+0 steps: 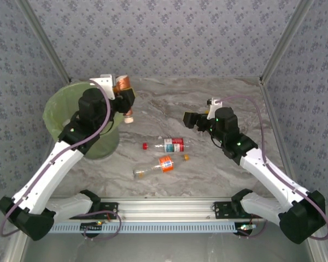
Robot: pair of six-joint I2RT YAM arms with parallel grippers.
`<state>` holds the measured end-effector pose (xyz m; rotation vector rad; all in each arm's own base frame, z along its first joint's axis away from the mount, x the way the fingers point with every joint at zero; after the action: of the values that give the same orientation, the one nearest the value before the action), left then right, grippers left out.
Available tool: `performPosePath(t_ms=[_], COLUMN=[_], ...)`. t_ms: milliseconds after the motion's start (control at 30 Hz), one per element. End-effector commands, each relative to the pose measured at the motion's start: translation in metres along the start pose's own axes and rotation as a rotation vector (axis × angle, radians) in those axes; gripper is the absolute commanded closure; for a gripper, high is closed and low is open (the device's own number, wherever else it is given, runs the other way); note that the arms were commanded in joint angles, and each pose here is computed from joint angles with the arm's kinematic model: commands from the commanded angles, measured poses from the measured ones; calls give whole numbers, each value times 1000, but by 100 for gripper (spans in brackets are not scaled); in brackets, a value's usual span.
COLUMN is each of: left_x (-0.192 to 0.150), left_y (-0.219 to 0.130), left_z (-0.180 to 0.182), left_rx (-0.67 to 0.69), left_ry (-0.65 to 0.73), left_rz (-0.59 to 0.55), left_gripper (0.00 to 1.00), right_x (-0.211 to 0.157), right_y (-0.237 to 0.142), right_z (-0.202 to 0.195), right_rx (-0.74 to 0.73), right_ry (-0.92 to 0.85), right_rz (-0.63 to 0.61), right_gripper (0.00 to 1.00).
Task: Put the plastic bottles in the bin
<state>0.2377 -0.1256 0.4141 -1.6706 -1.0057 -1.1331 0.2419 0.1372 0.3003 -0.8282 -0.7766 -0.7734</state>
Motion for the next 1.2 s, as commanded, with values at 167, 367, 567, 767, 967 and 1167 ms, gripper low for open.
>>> performPosePath(t_ms=[167,367,567,767,967,1167], left_x=[29,42,26,1,-19,-21], left_y=[-31,-37,-15,3,11,11], left_z=[39,70,106,118,121,123], left_rx=[260,465,522,395,289,231], left_ry=[24,31,-33,-126,-167,-200], left_rz=[-54,-103,-77,-3,52,68], left_gripper=[50,50,50,45,37,11], right_x=[11,10,10,10,11,12], right_y=[1,1,1,1,2,6], right_z=[12,13,13,13,14,15], right_rx=[4,-4,-11,-28,-37,-37], right_ry=[-52,-59,-57,-58,-58,-59], right_rz=[-31,-30,-29,-26,-21,-11], right_gripper=[1,1,1,1,1,1])
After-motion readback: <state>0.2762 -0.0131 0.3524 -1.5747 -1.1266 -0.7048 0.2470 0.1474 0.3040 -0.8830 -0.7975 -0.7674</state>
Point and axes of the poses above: each hand's point on the last joint's axis, 136 mm out from that joint toward the fingers, its own y axis out along the fingers, its own z axis along the line the jaws close on, x = y × z, the point moved 10 cm from there along -y, back along the fingers, and after that the axes turned 5 degrees about y, right-handed, at the moved point
